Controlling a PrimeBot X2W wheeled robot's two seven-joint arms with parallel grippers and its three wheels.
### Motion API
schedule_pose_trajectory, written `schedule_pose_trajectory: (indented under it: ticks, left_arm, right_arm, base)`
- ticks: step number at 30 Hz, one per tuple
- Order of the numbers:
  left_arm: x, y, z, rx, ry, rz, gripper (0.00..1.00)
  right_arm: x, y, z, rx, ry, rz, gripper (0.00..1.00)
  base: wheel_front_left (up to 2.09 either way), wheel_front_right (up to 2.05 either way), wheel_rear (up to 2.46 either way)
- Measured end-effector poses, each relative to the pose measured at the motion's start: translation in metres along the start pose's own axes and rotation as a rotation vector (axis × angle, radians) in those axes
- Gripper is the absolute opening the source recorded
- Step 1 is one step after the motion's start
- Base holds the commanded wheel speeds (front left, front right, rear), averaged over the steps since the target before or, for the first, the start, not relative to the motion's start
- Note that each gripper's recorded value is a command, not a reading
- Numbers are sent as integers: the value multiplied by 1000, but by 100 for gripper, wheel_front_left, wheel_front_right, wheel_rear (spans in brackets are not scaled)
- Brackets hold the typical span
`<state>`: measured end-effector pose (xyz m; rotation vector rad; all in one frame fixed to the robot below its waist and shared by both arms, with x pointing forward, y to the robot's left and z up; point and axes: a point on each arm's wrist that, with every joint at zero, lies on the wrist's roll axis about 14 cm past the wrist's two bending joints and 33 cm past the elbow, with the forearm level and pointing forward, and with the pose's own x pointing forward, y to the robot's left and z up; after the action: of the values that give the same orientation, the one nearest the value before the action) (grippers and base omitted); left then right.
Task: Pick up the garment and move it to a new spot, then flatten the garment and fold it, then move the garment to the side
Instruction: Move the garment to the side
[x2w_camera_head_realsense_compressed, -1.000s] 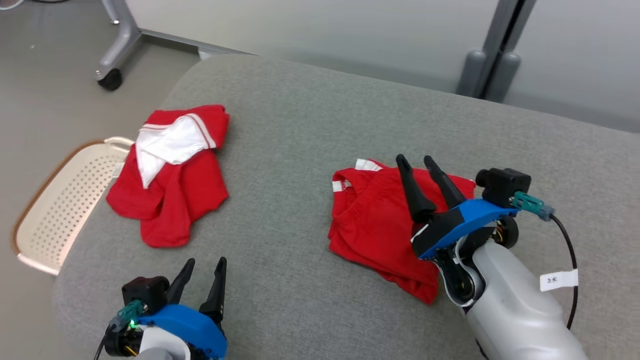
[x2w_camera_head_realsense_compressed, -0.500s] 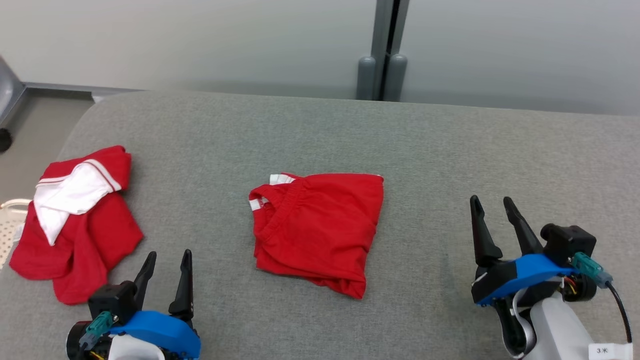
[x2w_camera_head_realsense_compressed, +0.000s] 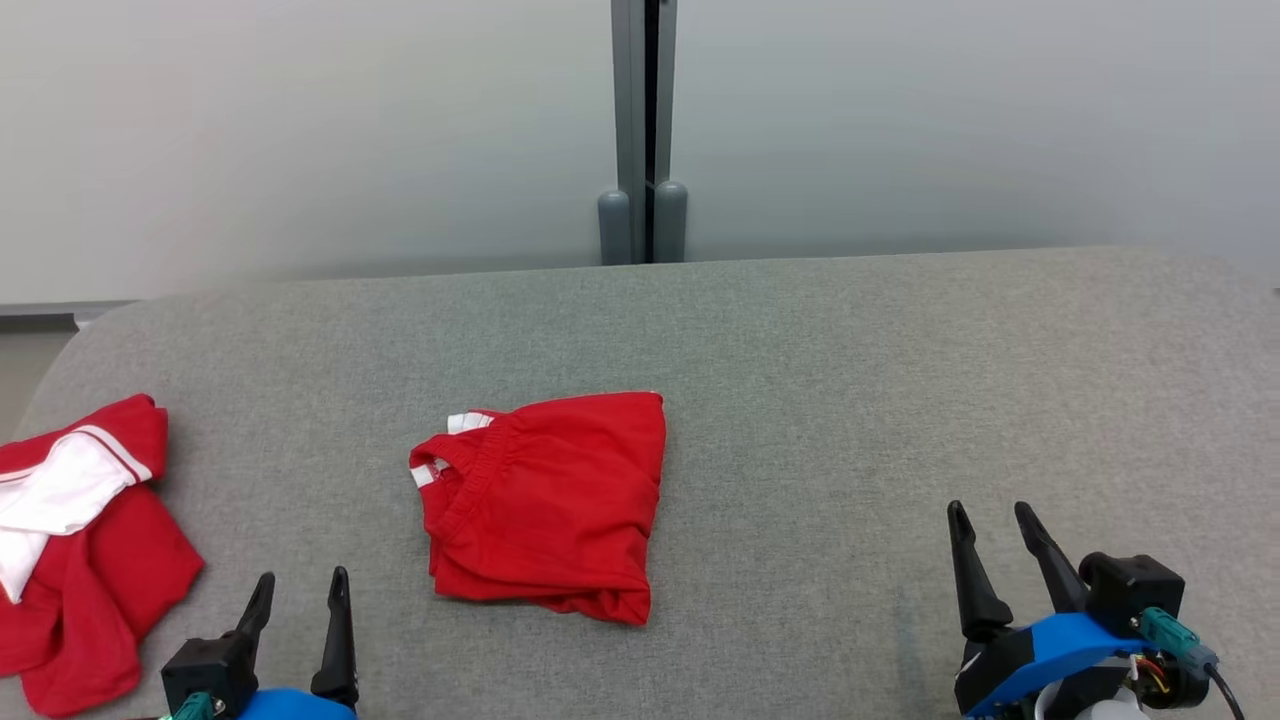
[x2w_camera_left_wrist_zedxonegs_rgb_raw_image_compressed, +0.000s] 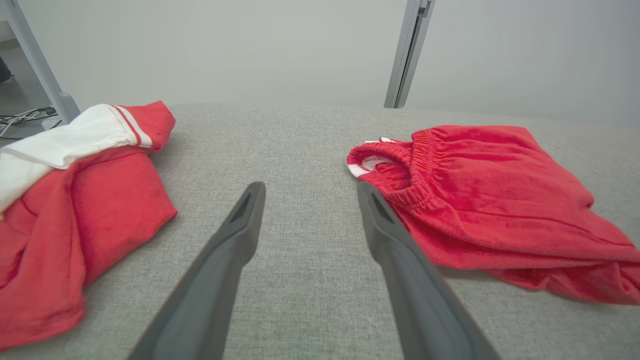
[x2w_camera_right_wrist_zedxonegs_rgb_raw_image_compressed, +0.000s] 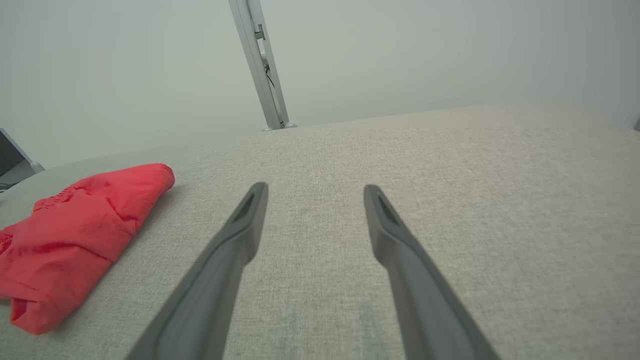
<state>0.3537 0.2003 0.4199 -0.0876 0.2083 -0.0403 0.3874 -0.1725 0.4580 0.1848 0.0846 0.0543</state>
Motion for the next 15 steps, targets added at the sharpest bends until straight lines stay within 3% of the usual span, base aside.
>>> schedule_pose_trajectory:
  ticks: [9, 15]
  left_arm:
    - [-4, -7, -3, 12, 4, -5, 100]
    - [-6, -4, -9, 14, 22, 3, 100]
  right_arm:
    - [-9, -2, 5, 13, -16, -9, 100]
    - [-2, 25, -17, 12, 52, 74, 100]
  base:
    - [0, 0, 0]
    - [0, 0, 0]
